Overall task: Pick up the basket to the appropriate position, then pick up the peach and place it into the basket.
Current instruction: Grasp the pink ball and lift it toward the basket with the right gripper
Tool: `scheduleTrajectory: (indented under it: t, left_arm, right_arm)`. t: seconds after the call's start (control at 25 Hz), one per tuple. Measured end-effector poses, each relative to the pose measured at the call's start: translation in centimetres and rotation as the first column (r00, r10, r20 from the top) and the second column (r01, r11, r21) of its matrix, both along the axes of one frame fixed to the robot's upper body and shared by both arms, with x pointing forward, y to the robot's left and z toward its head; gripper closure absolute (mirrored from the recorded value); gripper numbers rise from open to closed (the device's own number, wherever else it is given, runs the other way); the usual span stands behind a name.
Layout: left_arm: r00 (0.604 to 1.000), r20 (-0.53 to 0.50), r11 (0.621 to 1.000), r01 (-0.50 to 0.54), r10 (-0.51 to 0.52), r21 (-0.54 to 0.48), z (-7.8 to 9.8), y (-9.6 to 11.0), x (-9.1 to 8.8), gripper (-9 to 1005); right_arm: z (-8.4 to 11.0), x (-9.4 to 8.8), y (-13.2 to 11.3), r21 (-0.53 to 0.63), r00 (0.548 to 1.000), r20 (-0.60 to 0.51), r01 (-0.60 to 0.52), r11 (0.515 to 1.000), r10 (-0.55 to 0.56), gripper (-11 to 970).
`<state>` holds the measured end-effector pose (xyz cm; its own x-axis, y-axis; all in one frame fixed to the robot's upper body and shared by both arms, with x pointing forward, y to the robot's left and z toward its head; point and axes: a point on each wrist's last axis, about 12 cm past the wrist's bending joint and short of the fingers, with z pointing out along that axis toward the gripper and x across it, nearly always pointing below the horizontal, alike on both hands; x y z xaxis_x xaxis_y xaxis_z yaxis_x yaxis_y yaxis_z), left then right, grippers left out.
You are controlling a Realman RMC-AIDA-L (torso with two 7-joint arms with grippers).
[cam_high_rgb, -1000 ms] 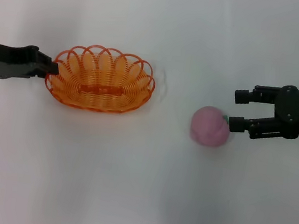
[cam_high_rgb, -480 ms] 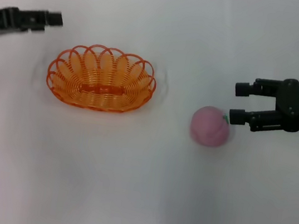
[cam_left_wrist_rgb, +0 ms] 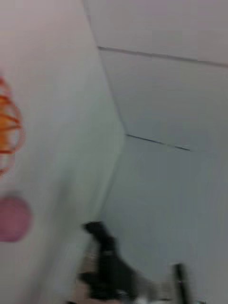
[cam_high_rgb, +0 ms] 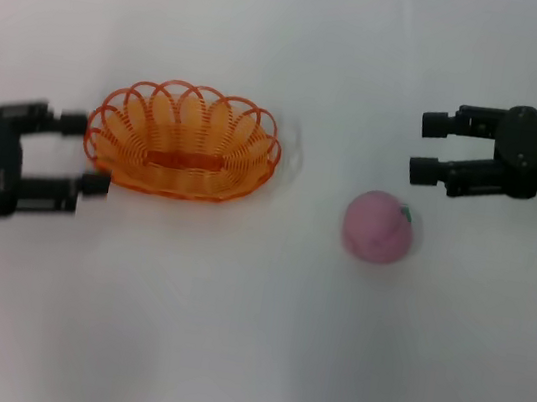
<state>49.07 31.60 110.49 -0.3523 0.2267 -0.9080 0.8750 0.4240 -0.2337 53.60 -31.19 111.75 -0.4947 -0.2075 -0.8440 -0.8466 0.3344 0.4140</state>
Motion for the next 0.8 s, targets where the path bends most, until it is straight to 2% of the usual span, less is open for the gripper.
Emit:
scheduleTrajectory:
  t: [0.16, 0.28, 0.4, 0.56, 0.64, 0.72, 0.8]
  left_arm:
    - [0.999, -0.028, 0.998, -0.013, 0.015, 0.066, -1.3, 0.5, -1.0, 202]
    - [0.999, -0.042, 0.997, -0.015, 0.018, 0.069, -1.5, 0.7, -1.4, 204]
    - [0.999, -0.048, 0.997, -0.017, 0.021, 0.070, -1.7, 0.7, -1.6, 206]
    - [0.998, -0.062, 0.997, -0.020, 0.024, 0.075, -2.0, 0.7, -1.7, 209]
    - [0.997, -0.067, 0.997, -0.018, 0.023, 0.071, -1.9, 0.7, -1.7, 209]
    - [0.997, -0.078, 0.998, -0.016, 0.021, 0.064, -1.9, 0.6, -1.7, 210]
    - [0.996, -0.086, 0.998, -0.014, 0.019, 0.061, -1.9, 0.5, -1.7, 210]
  right_arm:
    - [1.0, 0.6, 0.1, -0.025, 1.000, 0.002, 0.018, 1.000, -0.018, 44]
    - [2.5, 1.4, 0.3, -0.052, 1.000, -0.004, 0.003, 0.999, -0.003, 44]
    - [4.8, 2.5, 1.0, -0.102, 1.000, -0.014, -0.026, 0.994, 0.024, 45]
    - [9.0, 4.0, 3.0, -0.189, 0.997, -0.001, -0.077, 0.979, 0.078, 45]
    - [10.7, 4.5, 4.6, -0.271, 0.995, -0.005, -0.100, 0.957, 0.102, 45]
    - [11.6, 4.9, 6.4, -0.378, 0.992, -0.019, -0.123, 0.917, 0.125, 45]
    - [11.7, 5.3, 8.0, -0.473, 0.988, -0.049, -0.149, 0.868, 0.144, 45]
